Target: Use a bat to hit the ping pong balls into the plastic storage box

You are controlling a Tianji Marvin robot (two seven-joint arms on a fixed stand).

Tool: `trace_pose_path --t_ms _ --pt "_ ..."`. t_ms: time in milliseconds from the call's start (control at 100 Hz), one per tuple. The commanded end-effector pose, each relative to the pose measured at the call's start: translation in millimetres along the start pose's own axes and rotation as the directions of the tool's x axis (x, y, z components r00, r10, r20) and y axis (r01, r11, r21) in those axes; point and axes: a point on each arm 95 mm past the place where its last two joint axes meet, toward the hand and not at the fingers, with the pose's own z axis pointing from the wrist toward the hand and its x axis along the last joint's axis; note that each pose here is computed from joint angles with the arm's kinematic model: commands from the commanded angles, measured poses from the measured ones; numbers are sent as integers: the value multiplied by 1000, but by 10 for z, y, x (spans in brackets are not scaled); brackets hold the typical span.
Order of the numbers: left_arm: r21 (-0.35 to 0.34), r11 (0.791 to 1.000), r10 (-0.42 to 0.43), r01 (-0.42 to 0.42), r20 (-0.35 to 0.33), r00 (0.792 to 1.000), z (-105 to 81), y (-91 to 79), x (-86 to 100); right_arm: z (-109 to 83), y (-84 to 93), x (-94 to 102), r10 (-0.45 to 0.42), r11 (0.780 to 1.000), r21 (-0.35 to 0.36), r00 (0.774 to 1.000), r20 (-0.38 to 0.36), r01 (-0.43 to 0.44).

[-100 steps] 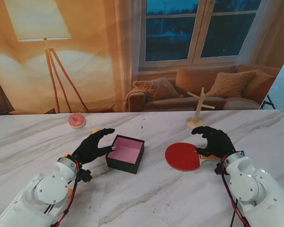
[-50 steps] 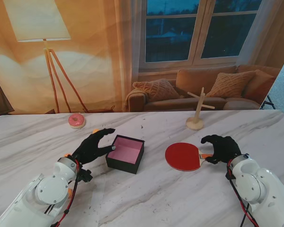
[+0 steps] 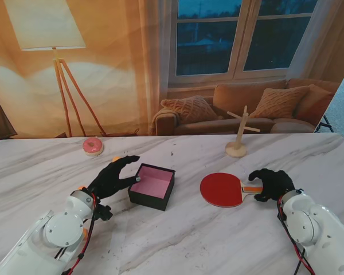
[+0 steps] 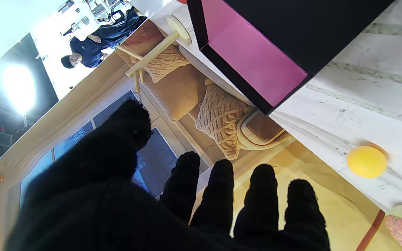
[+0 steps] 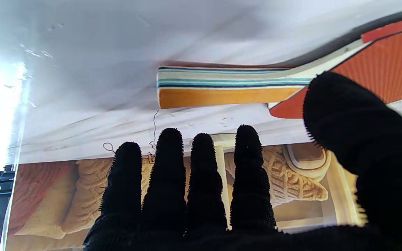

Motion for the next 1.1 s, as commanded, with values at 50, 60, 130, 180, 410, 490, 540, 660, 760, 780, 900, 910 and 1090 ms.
trace_pose_path --t_ms 50,60,130,180,410,490,540,660,760,780,900,910,1090 --pt "-14 1000 -7 7 3 1000 4 32 1 26 -52 -56 -2 1000 19 1000 29 1" --pt "-14 1000 -7 7 3 1000 5 32 1 29 -54 -59 -3 1000 19 1000 30 2" --pt "-15 1000 -7 7 4 1000 6 33 0 43 -73 -73 -7 1000 24 999 38 6" --pt "-15 1000 -7 7 4 1000 7 33 0 53 -88 -83 -11 1000 28 999 43 10" --pt "-15 1000 -8 9 5 1000 10 34 0 105 -174 -114 -16 999 33 998 68 14" --pt "-15 1000 -9 9 5 1000 11 35 1 124 -203 -121 -20 999 29 997 77 18" --pt "-15 1000 -9 9 4 1000 13 35 1 134 -219 -122 -21 1000 25 996 83 19" --pt "-14 1000 -10 10 4 1000 13 36 0 151 -247 -125 -32 999 24 996 89 30" --pt "-14 1000 -10 11 4 1000 14 38 0 165 -251 -122 -35 999 9 995 93 34" --pt "-14 1000 -11 11 4 1000 14 38 0 165 -249 -122 -36 999 8 995 93 36" --pt "-15 1000 -12 12 5 1000 14 40 1 171 -239 -120 -44 999 8 994 96 43" --pt "-15 1000 -12 12 5 1000 14 40 1 173 -238 -121 -44 999 8 994 97 44" --pt "-16 1000 -13 13 6 1000 14 41 0 203 -216 -118 -48 999 20 994 95 46"
